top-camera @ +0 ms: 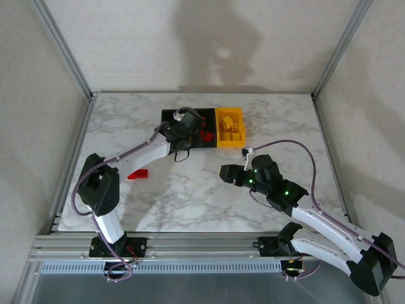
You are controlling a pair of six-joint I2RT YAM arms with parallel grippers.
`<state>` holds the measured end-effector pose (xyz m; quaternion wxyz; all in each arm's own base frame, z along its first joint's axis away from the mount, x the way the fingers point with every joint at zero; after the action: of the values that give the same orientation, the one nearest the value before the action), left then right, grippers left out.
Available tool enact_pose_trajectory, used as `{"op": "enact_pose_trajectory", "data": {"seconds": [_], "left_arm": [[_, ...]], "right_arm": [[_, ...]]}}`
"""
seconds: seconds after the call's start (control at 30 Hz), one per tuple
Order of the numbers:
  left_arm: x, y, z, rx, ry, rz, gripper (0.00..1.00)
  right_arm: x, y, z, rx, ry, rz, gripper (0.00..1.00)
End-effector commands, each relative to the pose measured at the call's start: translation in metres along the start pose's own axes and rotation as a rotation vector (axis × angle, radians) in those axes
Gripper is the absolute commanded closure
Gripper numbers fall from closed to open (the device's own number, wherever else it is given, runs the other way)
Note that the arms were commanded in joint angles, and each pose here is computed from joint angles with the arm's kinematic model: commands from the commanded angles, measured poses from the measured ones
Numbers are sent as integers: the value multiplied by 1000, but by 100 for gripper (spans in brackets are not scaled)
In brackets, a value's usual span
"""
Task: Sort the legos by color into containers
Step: Pick up the lego from the middle-left of the table, then place the lego in the container.
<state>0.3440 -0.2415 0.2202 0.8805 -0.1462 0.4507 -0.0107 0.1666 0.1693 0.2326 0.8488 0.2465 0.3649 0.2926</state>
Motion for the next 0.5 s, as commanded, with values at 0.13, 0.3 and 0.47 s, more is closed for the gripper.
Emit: {"op": "enact_pose_trajectory", "data": {"seconds": [0.13, 0.3, 0.47], "left_arm": [[27, -23, 16, 67, -5, 59, 93], [50, -33, 26, 97, -9, 104, 92], [74, -34, 32, 115, -6, 159, 91]], "right_arm": [[-6, -11, -3, 26, -17, -47, 41], [-10, -14, -4, 34, -26, -58, 41], [-11, -17, -6, 39, -27, -71, 41]]}}
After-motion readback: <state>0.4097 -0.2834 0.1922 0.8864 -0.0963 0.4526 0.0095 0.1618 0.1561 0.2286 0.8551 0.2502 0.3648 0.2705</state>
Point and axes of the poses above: each hand's point on the last joint's axis, 136 mm out from that joint toward the fingers, its own x axis out along the fingers, its own y axis along the line the jaws close on, z = x × y, the point moved 9 cm from there along -x, back along the fingers
